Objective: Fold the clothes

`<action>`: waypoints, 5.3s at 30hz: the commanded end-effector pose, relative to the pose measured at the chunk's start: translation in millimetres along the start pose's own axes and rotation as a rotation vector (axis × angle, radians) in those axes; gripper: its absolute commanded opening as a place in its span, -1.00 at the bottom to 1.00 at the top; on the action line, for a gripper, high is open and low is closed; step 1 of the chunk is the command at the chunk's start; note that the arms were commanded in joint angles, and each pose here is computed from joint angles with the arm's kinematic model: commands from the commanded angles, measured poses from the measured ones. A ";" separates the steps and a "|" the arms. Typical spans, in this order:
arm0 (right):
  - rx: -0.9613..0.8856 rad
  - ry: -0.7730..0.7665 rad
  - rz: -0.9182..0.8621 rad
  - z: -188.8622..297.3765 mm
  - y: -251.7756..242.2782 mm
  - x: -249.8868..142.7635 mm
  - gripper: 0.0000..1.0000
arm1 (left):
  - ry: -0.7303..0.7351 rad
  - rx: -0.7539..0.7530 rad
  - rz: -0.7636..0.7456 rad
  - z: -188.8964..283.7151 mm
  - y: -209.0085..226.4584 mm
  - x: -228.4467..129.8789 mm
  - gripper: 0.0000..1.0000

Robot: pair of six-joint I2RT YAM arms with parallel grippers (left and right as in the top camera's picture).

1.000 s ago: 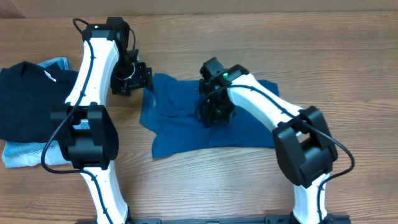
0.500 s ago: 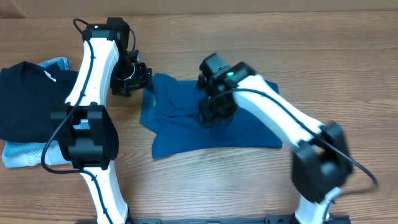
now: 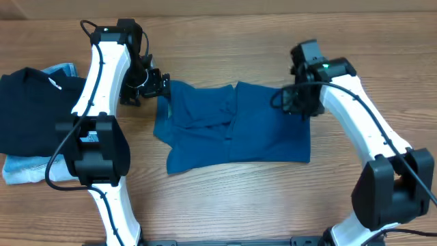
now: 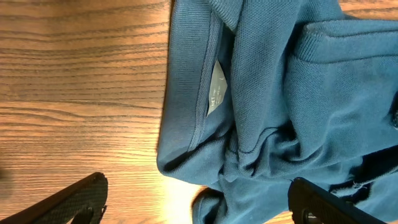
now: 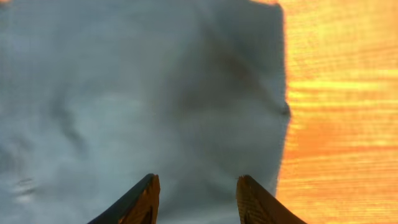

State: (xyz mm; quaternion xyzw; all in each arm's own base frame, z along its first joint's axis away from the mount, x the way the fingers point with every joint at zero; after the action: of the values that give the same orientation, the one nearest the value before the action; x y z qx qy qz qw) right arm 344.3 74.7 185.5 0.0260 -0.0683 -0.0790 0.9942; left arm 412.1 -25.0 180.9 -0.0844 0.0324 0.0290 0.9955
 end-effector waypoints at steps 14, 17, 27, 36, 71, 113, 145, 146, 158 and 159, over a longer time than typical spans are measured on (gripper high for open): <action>0.034 0.080 -0.010 -53.7 -18.5 -27.2 -0.12 | -0.024 -0.031 -0.143 -18.6 -0.9 -3.1 0.89; 0.035 0.077 -0.010 -53.7 -18.3 -26.7 -0.12 | -0.017 -0.046 -0.221 -39.4 1.5 -5.5 0.88; 0.038 0.080 -0.010 -53.7 -18.1 -27.1 -0.13 | -0.016 -0.222 -0.385 -89.7 -2.8 -20.8 0.89; 0.038 0.081 -0.010 -53.7 -18.1 -27.2 -0.12 | 0.013 -0.214 -0.353 -95.2 -0.4 -26.5 -0.54; 0.072 -0.083 -0.019 45.7 -34.7 -1.3 -0.06 | -0.077 -0.037 -0.109 45.3 -102.4 -21.3 -0.92; 0.495 0.171 0.385 -18.3 87.9 -68.2 0.06 | -0.318 0.197 -0.141 15.9 -113.7 19.4 -0.67; 0.355 0.250 0.371 -42.5 92.3 -60.7 -0.92 | -0.193 0.087 -0.221 -25.0 -118.5 7.6 -0.49; 0.314 0.202 0.376 -30.4 89.2 -54.6 -0.92 | -0.194 0.086 -0.221 -25.0 -118.5 7.7 -0.49; 0.090 -0.022 0.386 -15.3 74.8 -29.7 -0.88 | -0.192 0.087 -0.220 -25.0 -118.4 7.4 -0.45; 0.086 -0.011 0.386 -19.4 73.1 -32.6 -0.88 | -0.191 0.087 -0.220 -25.0 -118.1 7.3 -0.44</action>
State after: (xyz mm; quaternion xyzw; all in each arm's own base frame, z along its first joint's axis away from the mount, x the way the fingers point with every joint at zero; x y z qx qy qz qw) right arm 327.9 161.5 173.4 0.0871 -0.0805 0.1231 0.9853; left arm 426.1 -141.6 179.9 -0.0373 -0.0766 -0.0641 0.9943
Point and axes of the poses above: each gripper's point midway between its finger pads, its own z axis back along the fingers, its own y axis along the line the jaws close on, x = y × z, the point moved 9 cm from there along z, back along the fingers, and after that the axes turned 4 degrees about -z, right-handed, at the moved point
